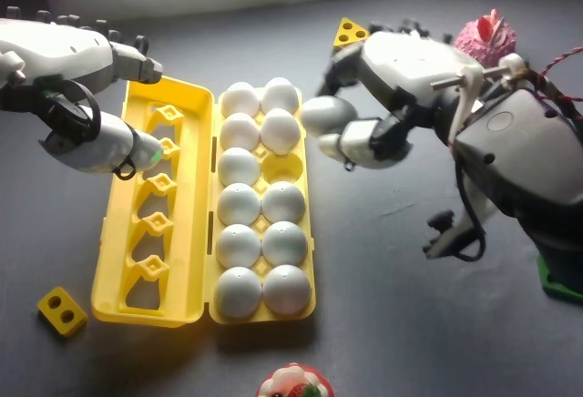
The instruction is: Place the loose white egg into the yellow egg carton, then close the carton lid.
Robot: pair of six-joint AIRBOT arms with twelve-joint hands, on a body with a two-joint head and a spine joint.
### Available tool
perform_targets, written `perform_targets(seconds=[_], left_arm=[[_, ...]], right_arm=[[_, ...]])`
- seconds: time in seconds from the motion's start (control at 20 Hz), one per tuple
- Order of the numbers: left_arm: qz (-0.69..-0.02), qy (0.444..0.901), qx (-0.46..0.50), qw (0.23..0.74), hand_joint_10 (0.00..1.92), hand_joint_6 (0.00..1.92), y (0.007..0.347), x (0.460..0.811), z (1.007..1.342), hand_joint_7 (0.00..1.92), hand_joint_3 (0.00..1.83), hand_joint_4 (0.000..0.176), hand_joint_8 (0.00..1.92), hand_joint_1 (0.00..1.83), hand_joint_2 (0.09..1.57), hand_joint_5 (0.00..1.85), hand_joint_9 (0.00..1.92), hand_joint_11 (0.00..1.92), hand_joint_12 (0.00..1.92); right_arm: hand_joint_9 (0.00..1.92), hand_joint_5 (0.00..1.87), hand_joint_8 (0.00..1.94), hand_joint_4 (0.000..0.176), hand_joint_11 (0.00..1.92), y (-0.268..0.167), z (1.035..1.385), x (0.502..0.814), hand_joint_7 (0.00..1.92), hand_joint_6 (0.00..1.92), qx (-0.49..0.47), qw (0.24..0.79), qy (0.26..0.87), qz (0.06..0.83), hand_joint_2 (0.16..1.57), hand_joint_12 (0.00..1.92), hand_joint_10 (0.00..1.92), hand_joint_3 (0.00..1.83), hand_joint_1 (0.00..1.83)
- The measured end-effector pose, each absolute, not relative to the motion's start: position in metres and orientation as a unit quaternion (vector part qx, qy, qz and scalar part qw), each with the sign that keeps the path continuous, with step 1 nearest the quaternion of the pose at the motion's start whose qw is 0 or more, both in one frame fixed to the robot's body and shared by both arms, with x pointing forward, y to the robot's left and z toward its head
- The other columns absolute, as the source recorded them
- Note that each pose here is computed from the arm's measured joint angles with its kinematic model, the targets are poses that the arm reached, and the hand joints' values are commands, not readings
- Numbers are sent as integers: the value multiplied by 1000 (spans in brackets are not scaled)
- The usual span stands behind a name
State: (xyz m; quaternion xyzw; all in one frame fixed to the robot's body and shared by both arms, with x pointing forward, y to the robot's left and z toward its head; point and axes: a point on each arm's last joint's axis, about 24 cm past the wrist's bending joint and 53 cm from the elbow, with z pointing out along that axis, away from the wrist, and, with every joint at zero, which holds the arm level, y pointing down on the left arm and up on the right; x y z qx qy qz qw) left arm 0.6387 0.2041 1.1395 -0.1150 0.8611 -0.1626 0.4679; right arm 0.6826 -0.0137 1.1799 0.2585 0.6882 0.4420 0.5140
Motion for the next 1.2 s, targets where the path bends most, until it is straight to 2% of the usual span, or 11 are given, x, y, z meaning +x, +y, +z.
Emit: perform_targets(seconds=[0.05,0.15,0.25,0.35,0.45,0.65,0.8,1.1,1.2], left_arm=[[-164,861,-114,468,7,9,203,638,1140,258,0,17,5,512,1258,236,248,0,767],[-161,862,-116,467,11,3,204,638,1139,285,0,30,8,480,1256,230,244,0,781],[-162,861,-115,467,11,0,204,638,1139,285,0,29,5,482,1255,224,247,0,783],[-165,862,-112,466,8,2,201,637,1139,283,2,25,2,449,1263,230,248,0,796],[-164,862,-113,467,3,7,201,637,1139,266,0,20,2,492,1255,245,239,0,791],[-165,861,-112,467,1,4,200,636,1140,257,1,20,0,482,1260,241,235,0,794],[-167,861,-112,467,1,4,199,636,1140,257,1,20,0,482,1260,241,235,0,795],[-171,858,-112,471,0,7,197,638,1146,260,0,23,1,483,1254,250,233,0,792],[-173,858,-112,471,0,3,196,638,1146,253,0,23,0,485,1255,242,230,0,794]], right_arm=[[261,935,2,0,0,-8,1179,679,588,1066,247,512,688,451,1138,510,14,1,1146],[278,969,2,0,0,1,1169,672,594,1017,245,490,690,473,1122,668,16,0,1154],[280,972,3,0,0,8,1169,671,599,1008,247,473,680,503,1120,687,15,0,1155],[279,947,0,0,0,6,1179,678,579,1049,251,477,659,524,1132,605,12,0,1147],[278,945,0,0,0,0,1177,689,581,1054,268,477,647,531,1133,539,10,0,1147],[279,932,0,0,0,2,1159,692,580,1074,280,448,653,543,1139,542,9,2,1143],[279,931,0,0,0,15,1169,686,580,1075,260,438,632,584,1139,543,9,2,1143],[288,894,1,0,0,17,1145,695,583,1136,286,419,629,588,1156,534,11,7,1133],[272,887,0,0,0,21,1144,694,582,1147,284,421,626,592,1162,384,4,1,1132]])
